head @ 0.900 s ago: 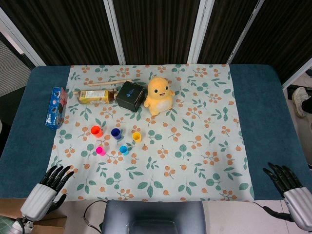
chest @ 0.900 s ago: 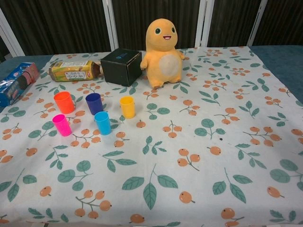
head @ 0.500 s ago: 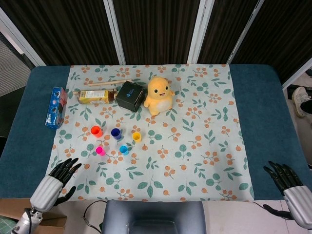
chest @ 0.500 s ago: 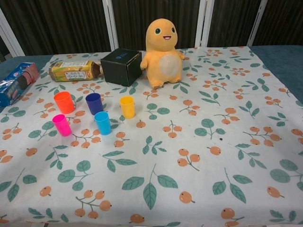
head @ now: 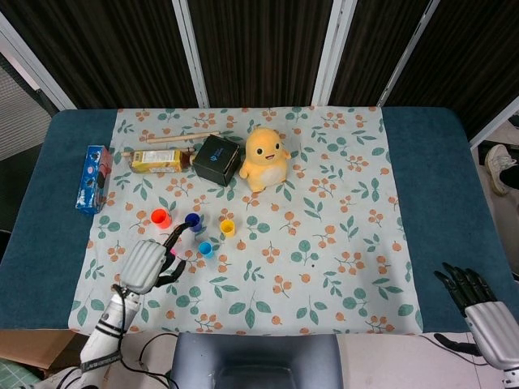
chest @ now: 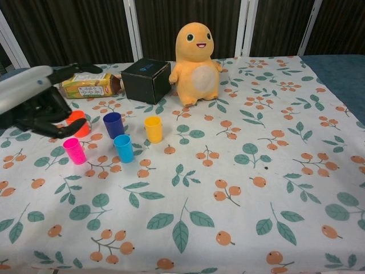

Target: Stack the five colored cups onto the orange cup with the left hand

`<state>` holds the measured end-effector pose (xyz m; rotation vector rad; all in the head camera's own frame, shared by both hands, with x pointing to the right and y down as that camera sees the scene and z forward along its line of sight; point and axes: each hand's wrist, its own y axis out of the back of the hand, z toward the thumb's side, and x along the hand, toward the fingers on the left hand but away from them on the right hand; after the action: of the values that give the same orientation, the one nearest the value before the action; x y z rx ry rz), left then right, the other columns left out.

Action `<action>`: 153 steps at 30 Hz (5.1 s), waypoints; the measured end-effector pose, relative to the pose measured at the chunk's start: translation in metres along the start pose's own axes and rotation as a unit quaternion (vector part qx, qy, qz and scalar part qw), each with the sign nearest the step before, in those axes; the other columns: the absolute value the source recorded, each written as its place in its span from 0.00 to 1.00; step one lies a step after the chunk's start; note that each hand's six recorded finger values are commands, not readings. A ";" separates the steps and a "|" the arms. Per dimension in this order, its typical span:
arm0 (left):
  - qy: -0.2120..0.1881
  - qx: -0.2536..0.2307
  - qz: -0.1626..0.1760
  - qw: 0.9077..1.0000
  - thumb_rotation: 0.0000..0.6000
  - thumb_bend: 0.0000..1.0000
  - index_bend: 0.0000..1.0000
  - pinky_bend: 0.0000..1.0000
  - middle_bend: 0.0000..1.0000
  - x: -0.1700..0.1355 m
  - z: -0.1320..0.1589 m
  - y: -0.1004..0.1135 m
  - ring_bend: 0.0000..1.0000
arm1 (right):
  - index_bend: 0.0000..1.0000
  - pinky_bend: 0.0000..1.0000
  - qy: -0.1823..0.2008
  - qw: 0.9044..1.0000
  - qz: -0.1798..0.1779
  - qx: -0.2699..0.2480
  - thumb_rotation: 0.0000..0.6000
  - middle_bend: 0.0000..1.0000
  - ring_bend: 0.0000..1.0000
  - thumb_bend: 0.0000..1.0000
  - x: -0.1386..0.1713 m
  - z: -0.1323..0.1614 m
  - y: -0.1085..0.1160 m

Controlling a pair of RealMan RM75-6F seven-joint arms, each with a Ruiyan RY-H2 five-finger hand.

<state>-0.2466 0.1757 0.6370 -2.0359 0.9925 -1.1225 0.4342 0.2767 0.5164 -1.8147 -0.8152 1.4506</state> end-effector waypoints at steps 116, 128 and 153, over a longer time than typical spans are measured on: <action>0.099 -0.005 -0.092 0.991 1.00 0.36 0.14 1.00 1.00 0.093 0.015 -0.037 1.00 | 0.00 0.00 0.003 1.000 0.004 -0.019 1.00 0.00 0.00 0.12 -0.001 -0.004 0.005; 0.140 -0.014 -0.095 0.985 1.00 0.36 0.22 1.00 1.00 0.122 0.034 -0.051 1.00 | 0.00 0.00 0.003 0.999 -0.001 -0.033 1.00 0.00 0.00 0.12 0.001 -0.010 0.014; 0.150 0.016 -0.119 0.981 1.00 0.36 0.30 1.00 1.00 0.124 0.035 -0.075 1.00 | 0.00 0.00 0.005 0.999 -0.004 -0.038 1.00 0.00 0.00 0.12 0.003 -0.012 0.017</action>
<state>-0.1472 0.1184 0.7319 -2.0375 0.8764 -1.5980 0.4472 0.2676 0.5024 -1.8720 -0.8835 1.4205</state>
